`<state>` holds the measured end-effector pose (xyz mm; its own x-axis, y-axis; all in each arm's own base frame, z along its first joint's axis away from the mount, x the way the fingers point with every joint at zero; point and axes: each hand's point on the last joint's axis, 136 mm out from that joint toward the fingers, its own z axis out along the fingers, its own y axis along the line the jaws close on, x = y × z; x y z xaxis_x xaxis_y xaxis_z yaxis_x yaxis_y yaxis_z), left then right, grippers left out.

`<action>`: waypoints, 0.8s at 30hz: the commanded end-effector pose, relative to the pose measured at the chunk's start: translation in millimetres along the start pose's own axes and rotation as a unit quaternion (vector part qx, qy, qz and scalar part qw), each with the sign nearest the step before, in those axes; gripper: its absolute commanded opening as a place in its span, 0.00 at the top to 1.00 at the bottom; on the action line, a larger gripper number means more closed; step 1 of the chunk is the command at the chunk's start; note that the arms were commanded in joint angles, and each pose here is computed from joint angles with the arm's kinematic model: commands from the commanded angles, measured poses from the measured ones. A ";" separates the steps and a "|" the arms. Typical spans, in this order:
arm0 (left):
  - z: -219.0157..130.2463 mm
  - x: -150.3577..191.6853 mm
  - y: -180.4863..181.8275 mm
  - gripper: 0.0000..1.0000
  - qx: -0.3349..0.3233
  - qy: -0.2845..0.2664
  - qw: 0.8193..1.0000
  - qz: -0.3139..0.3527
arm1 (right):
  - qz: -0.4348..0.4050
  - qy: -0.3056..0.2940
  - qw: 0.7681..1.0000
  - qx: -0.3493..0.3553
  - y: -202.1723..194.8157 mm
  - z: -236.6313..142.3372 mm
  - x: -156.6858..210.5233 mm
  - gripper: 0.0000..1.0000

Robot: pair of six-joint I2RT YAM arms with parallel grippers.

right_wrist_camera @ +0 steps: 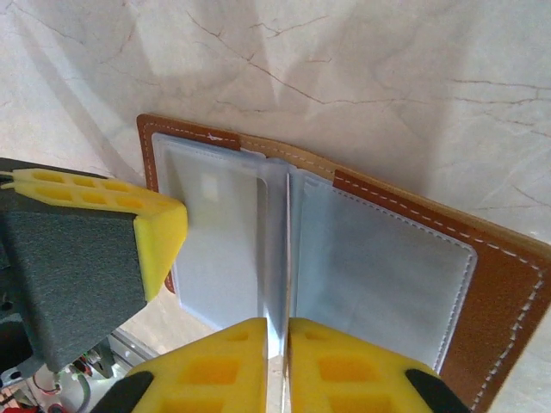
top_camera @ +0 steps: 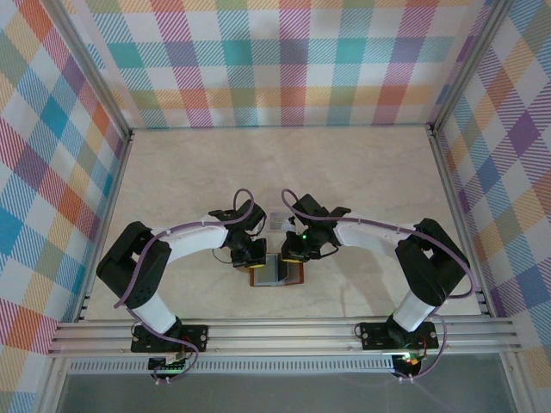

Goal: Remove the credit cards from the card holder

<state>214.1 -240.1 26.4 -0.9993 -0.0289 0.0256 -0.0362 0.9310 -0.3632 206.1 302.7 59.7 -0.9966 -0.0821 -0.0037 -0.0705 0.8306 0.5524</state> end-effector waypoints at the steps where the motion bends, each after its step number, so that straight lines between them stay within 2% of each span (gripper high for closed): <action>1: 10.2 13.6 19.9 0.93 -0.050 0.025 0.998 -0.004 | 0.009 0.012 1.000 0.001 -4.4 4.2 6.9 0.86; 8: 9.3 13.4 19.6 0.93 -0.050 0.024 0.998 -0.004 | 0.005 0.004 1.000 0.004 -4.0 -0.7 6.1 0.92; 14: 3.8 12.0 14.2 0.91 -0.040 0.017 0.999 0.000 | -0.023 -0.037 0.998 0.049 -9.2 -27.2 -2.2 0.94; 19: -2.8 7.7 6.6 0.89 -0.029 0.008 1.000 0.004 | -0.102 -0.078 0.989 0.078 -5.5 -53.6 -14.2 0.94; 24: -11.0 3.4 -0.4 0.86 -0.020 -0.004 1.000 0.008 | -0.219 -0.110 0.964 0.107 5.8 -75.6 -33.3 0.94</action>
<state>213.0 -239.9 28.0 -0.9993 -0.0254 0.0276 -0.0335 0.9356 -0.3515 231.1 275.5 109.3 -0.9343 -0.2114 -0.2869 -0.3153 0.8657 0.3888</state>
